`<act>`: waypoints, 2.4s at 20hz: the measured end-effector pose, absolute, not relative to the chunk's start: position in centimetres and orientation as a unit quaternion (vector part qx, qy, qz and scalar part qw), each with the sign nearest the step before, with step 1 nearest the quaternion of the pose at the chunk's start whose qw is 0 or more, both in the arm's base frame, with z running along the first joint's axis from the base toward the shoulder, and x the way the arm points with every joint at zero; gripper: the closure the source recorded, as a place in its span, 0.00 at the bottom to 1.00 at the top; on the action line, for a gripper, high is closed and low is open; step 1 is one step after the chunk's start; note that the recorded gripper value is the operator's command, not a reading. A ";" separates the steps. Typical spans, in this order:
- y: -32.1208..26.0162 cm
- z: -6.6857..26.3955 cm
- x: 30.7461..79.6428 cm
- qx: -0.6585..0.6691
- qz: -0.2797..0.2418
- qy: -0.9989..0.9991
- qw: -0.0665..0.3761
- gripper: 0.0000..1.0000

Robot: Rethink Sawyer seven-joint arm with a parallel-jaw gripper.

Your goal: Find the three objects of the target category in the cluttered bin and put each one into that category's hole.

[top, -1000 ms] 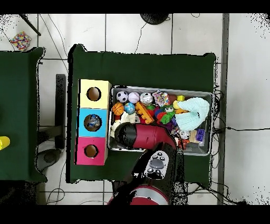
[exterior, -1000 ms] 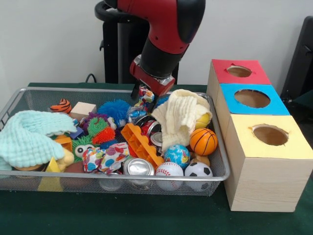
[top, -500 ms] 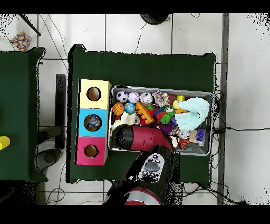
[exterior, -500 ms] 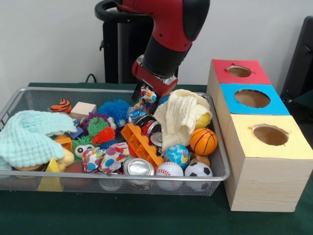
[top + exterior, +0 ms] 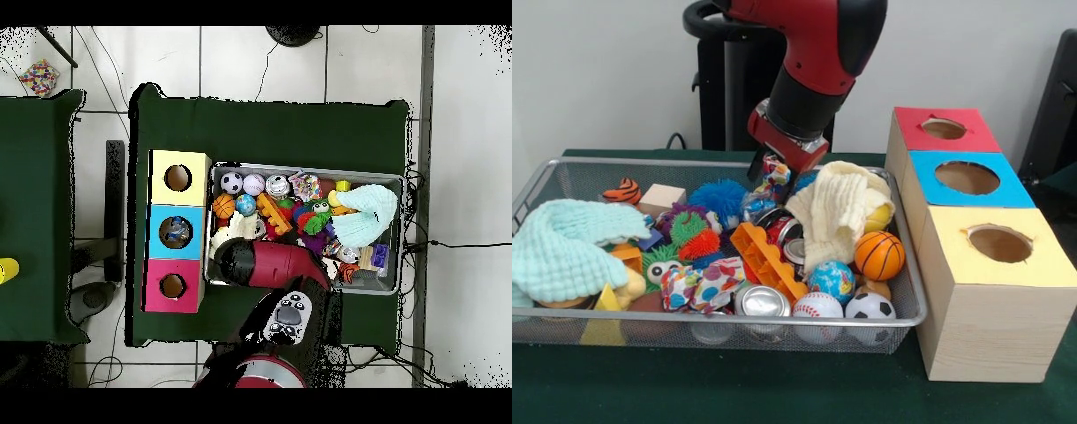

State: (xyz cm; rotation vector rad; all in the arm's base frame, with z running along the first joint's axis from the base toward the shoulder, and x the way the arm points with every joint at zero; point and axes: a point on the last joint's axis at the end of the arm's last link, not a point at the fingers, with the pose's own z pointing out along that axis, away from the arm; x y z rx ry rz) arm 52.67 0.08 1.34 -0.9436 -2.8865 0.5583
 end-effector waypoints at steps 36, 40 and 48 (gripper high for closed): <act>-0.7 -1.9 50.2 -0.306 0.198 -0.929 0.062 0.00; -0.7 -2.0 50.2 -0.306 0.198 -0.929 0.060 0.00; -0.7 -2.0 50.2 -0.306 0.200 -0.929 0.057 0.00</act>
